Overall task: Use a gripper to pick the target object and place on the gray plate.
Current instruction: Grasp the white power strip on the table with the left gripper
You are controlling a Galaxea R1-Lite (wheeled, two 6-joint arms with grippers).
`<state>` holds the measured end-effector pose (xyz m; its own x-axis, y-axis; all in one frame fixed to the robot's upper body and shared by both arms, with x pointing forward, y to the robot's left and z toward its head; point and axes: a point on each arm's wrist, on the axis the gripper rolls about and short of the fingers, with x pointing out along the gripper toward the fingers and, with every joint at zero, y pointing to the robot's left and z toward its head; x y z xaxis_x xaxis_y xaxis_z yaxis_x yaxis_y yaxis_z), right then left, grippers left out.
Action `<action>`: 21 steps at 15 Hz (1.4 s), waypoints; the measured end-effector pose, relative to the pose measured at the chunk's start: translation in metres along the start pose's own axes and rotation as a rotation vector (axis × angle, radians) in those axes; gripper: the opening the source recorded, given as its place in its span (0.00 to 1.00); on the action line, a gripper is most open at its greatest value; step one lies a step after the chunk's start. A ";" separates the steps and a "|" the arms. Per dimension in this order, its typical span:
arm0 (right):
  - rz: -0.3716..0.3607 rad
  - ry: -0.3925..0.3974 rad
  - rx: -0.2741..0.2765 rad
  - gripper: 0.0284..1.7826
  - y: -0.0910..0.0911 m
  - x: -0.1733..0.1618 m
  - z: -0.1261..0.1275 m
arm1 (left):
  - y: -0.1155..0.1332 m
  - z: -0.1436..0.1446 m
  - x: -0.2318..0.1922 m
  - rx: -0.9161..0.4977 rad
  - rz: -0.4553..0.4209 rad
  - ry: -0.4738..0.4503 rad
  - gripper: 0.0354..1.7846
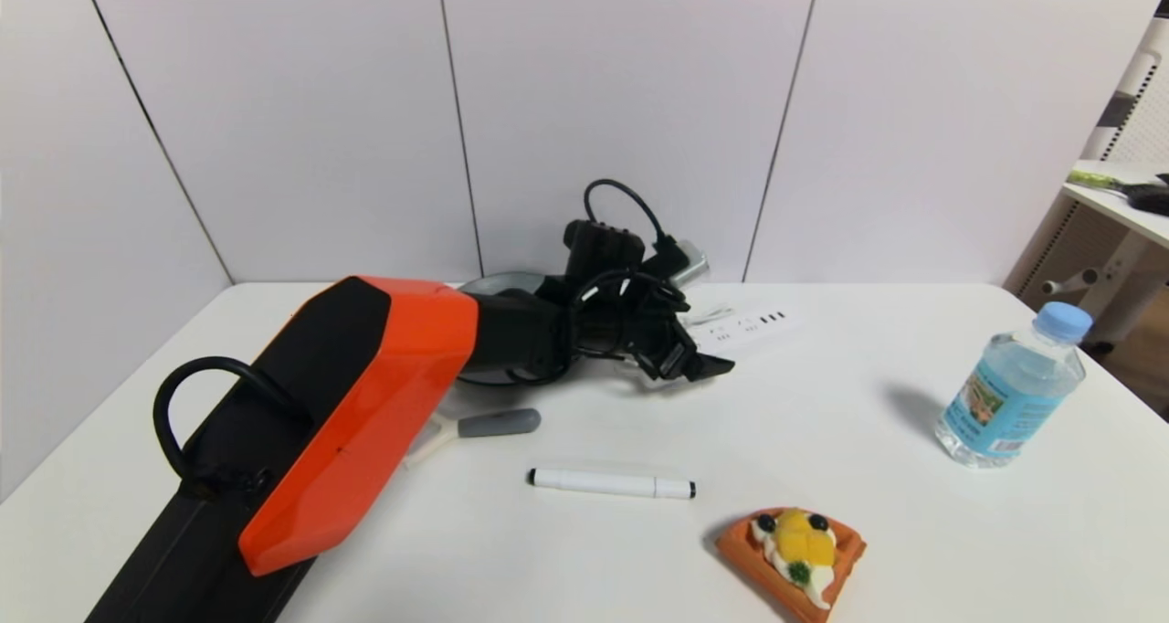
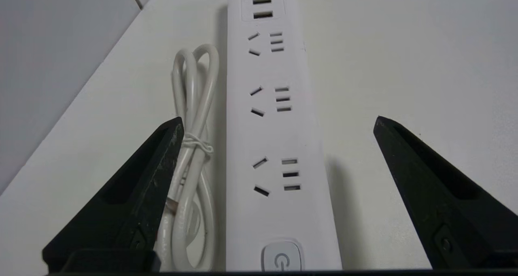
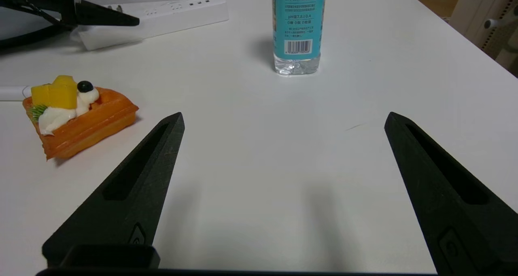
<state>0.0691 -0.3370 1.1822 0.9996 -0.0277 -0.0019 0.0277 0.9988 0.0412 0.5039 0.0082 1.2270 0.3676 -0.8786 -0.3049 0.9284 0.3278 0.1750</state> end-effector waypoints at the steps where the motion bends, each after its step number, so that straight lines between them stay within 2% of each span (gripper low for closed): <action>1: 0.000 0.000 0.000 0.96 0.000 0.000 0.000 | 0.001 -0.002 0.000 -0.008 -0.002 0.013 0.94; 8: 0.000 0.000 0.000 0.96 0.000 0.000 0.000 | 0.018 -0.009 -0.011 -0.057 0.039 0.021 0.94; 21: 0.000 0.000 0.000 0.96 0.000 0.000 0.000 | 0.010 -0.009 -0.004 -0.106 0.017 0.020 0.94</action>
<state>0.0691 -0.3370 1.1821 0.9996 -0.0277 -0.0023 0.0277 0.9988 0.0408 0.5123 0.0186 1.2220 0.3835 -0.8659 -0.3212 0.9221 0.3785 0.0804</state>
